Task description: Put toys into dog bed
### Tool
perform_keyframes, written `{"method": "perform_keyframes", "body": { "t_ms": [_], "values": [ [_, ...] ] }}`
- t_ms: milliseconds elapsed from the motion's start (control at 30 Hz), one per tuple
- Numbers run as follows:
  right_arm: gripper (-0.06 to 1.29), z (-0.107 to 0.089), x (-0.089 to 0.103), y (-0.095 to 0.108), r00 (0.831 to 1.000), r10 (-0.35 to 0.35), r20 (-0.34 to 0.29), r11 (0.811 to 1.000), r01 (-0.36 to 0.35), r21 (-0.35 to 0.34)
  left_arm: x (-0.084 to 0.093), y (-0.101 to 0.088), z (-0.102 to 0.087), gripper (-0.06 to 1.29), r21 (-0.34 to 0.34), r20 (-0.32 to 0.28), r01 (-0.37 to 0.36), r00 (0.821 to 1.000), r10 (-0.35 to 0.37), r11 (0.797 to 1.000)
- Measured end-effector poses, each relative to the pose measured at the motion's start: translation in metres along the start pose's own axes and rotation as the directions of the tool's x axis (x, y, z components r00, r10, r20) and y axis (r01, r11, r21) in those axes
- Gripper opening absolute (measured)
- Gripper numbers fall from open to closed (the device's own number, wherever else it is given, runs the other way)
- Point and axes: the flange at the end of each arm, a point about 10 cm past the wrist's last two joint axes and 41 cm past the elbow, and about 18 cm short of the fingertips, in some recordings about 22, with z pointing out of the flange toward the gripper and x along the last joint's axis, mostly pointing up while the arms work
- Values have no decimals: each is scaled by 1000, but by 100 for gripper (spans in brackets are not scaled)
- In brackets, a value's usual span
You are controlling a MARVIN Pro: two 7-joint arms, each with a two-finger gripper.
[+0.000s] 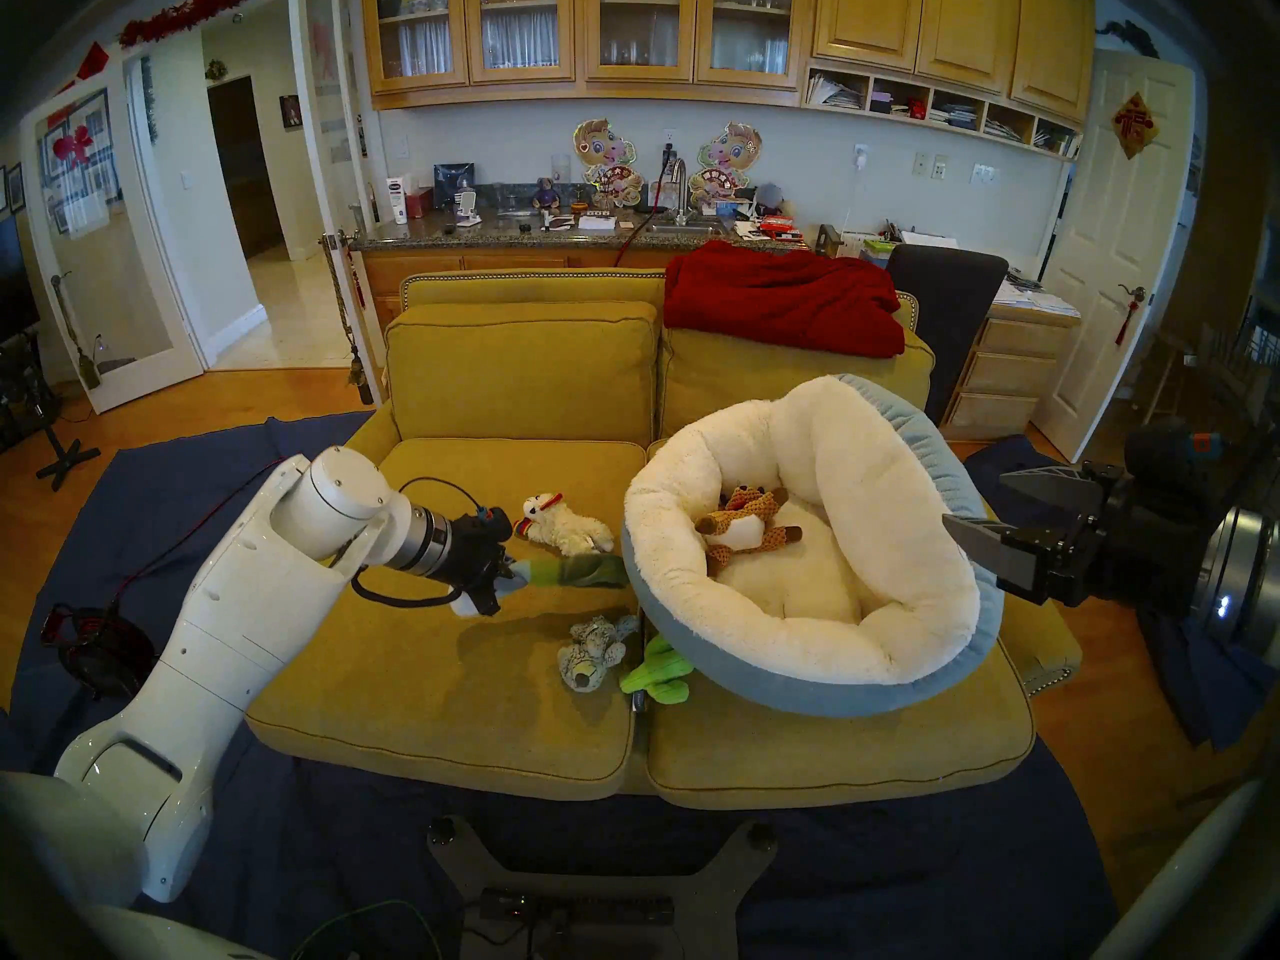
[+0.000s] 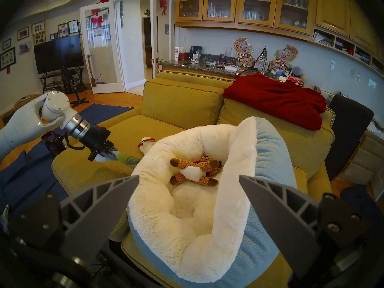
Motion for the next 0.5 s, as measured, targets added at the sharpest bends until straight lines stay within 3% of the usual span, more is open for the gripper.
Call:
{"method": "perform_keyframes", "body": {
  "t_ms": [167, 500],
  "values": [
    [126, 0, 0, 0, 1000, 0, 0, 1000, 0, 0, 20, -15, -25, 5, 52, -36, -15, 999, 17, 999],
    [126, 0, 0, 0, 1000, 0, 0, 1000, 0, 0, 47, -31, -52, 5, 119, -75, -42, 996, 51, 992]
  ]
}}
